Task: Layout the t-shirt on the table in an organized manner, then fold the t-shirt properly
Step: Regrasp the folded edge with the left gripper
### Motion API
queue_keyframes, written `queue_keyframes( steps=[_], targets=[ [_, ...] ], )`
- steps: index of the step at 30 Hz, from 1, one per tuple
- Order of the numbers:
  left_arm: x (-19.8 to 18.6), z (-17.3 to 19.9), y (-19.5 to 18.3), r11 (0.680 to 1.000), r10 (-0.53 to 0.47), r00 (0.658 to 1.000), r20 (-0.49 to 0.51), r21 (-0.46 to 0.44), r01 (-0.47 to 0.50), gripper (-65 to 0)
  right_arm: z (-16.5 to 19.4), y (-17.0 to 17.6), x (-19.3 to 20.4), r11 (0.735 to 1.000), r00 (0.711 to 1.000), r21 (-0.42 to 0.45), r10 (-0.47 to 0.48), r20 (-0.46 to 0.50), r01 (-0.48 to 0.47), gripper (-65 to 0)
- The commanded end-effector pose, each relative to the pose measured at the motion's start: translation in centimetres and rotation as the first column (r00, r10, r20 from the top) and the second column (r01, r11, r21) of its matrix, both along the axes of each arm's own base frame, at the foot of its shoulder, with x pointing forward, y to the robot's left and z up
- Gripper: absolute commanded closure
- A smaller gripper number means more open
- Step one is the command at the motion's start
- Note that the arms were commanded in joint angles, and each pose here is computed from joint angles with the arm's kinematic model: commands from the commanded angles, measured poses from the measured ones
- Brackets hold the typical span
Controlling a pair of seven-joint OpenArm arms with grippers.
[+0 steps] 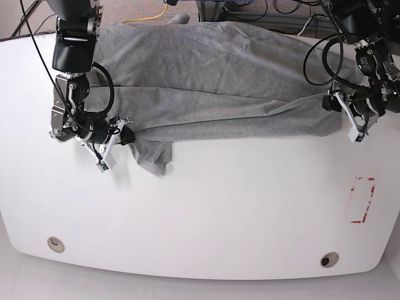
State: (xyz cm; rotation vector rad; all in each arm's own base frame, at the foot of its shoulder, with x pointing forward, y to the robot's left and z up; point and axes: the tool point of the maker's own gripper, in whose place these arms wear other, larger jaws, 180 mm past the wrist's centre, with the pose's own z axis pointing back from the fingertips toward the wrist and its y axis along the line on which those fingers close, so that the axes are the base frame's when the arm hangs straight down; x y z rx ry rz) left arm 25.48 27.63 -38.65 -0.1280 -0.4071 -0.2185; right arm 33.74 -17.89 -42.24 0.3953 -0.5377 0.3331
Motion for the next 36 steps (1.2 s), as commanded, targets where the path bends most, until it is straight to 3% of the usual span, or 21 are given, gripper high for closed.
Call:
queue_keyframes(
  steps=[1,12,20,36],
  targets=[
    [0.9,0.9,0.2,1.0,-0.004,0.999,0.035,0.013,0.004,-43.5,0.9,-0.7,0.8,1.0,1.0,-0.019,-0.004,0.027,0.005,-0.3],
    [0.9,0.9,1.4,0.997,0.012,1.0,0.024,0.079,-0.014,-43.3,0.9,-0.7,0.8,1.0,1.0,-0.019,-0.004,0.027,0.005,-0.3],
    [3.4,2.6,2.3,0.992,0.026,0.996,0.083,0.12,-0.036,-43.3,0.9,-0.7,0.8,1.0,1.0,-0.018,-0.005,0.025,0.005,-0.3],
    [6.6,1.7,2.8,0.994,0.107,0.992,0.061,-0.011,-0.107,-43.3,0.9,-0.7,0.8,1.0,1.0,-0.017,-0.004,0.025,0.005,-0.3]
  ],
)
